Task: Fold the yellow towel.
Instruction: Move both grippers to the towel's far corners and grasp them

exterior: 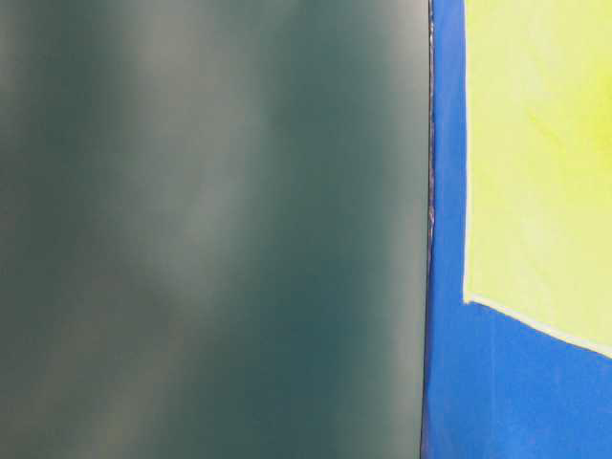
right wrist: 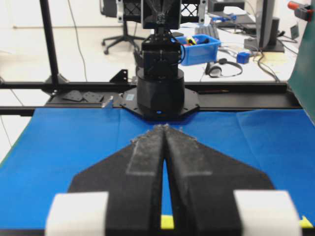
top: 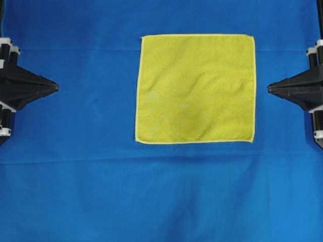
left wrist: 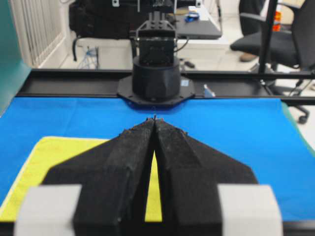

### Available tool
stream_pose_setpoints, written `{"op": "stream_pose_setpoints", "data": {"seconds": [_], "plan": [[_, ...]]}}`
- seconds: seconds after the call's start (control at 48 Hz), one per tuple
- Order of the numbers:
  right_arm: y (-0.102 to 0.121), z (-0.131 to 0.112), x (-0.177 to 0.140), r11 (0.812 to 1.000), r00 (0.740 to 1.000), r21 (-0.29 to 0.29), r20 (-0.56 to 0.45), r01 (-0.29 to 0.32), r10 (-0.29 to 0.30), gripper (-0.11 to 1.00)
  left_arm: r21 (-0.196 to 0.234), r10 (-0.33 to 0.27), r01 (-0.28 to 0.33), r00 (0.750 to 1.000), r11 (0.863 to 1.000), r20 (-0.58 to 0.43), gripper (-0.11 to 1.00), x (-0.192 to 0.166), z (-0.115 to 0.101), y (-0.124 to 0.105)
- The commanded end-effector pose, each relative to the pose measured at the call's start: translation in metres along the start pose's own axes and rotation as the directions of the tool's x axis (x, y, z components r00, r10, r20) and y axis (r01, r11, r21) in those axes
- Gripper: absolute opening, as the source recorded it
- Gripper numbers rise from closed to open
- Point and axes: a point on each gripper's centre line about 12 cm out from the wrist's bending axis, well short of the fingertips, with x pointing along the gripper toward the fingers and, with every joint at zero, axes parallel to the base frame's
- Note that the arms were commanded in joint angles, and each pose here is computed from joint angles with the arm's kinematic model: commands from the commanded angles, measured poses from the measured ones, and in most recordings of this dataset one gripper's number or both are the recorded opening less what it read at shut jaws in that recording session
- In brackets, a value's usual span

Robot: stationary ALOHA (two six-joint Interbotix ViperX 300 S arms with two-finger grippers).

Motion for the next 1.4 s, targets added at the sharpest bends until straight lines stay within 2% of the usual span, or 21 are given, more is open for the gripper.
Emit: {"op": "stream_pose_setpoints", "data": {"seconds": [0.0,0.083,0.188,0.25,0.333,0.438,0.542,0.604,0.667,0.75,0.834,0.896,0.959,1.105,1.23,1.376], "plan": [[-0.005,0.006,0.005,1.000,1.000,-0.004,0.003,0.027,-0.027,0.01,-0.024,0.023,-0.024,0.999,0.999,-0.028,0.01,0.012,0.003,0.004],[-0.018,0.000,0.008,0.996,0.992,0.003,-0.092,0.089,-0.089,0.01,-0.021,0.054,-0.055,0.997,0.998,-0.063,0.01,0.021,-0.002,0.011],[-0.039,-0.011,0.010,0.981,0.954,0.011,-0.236,0.191,-0.183,0.01,0.001,0.098,-0.099,0.987,0.995,-0.123,0.01,0.039,-0.012,0.023],[-0.055,-0.019,0.008,0.964,0.916,0.014,-0.317,0.265,-0.247,0.01,0.004,0.130,-0.131,0.978,0.991,-0.161,0.01,0.049,-0.020,0.032],[-0.071,-0.028,0.005,0.941,0.872,0.005,-0.377,0.339,-0.312,0.01,0.008,0.174,-0.177,0.959,0.984,-0.224,0.01,0.064,-0.034,0.046],[-0.095,-0.041,0.001,0.902,0.811,-0.015,-0.432,0.432,-0.395,0.01,0.013,0.221,-0.226,0.933,0.974,-0.284,0.02,0.083,-0.045,0.065],[-0.117,-0.056,-0.004,0.859,0.737,-0.030,-0.499,0.511,-0.456,0.02,0.021,0.271,-0.281,0.898,0.959,-0.347,0.03,0.104,-0.060,0.089],[-0.132,-0.068,-0.007,0.826,0.678,-0.038,-0.551,0.562,-0.486,0.02,0.023,0.297,-0.312,0.875,0.950,-0.381,0.13,0.113,-0.071,0.103],[-0.144,-0.078,-0.009,0.802,0.631,-0.043,-0.592,0.596,-0.500,0.05,0.026,0.323,-0.344,0.850,0.939,-0.416,0.31,0.121,-0.081,0.118],[-0.157,-0.091,-0.010,0.779,0.580,-0.057,-0.635,0.624,-0.511,0.26,0.030,0.352,-0.383,0.813,0.923,-0.464,0.57,0.132,-0.098,0.139],[-0.168,-0.102,-0.009,0.768,0.539,-0.076,-0.668,0.635,-0.512,0.50,0.033,0.378,-0.416,0.787,0.909,-0.487,0.79,0.139,-0.110,0.157],[-0.175,-0.112,-0.009,0.765,0.513,-0.094,-0.690,0.637,-0.511,0.57,0.039,0.394,-0.435,0.770,0.900,-0.501,0.85,0.144,-0.119,0.170],[-0.183,-0.123,-0.008,0.763,0.490,-0.108,-0.708,0.638,-0.509,0.55,0.052,0.405,-0.445,0.754,0.894,-0.518,0.84,0.149,-0.129,0.181],[-0.195,-0.145,-0.007,0.753,0.454,-0.111,-0.738,0.648,-0.499,0.53,0.077,0.408,-0.445,0.721,0.892,-0.560,0.84,0.163,-0.158,0.197],[-0.202,-0.163,-0.006,0.748,0.436,-0.108,-0.755,0.654,-0.490,0.53,0.082,0.412,-0.454,0.699,0.887,-0.585,0.84,0.170,-0.176,0.209],[-0.204,-0.184,-0.005,0.752,0.418,-0.102,-0.779,0.651,-0.468,0.53,0.083,0.404,-0.458,0.667,0.885,-0.626,0.84,0.173,-0.204,0.216]]}}
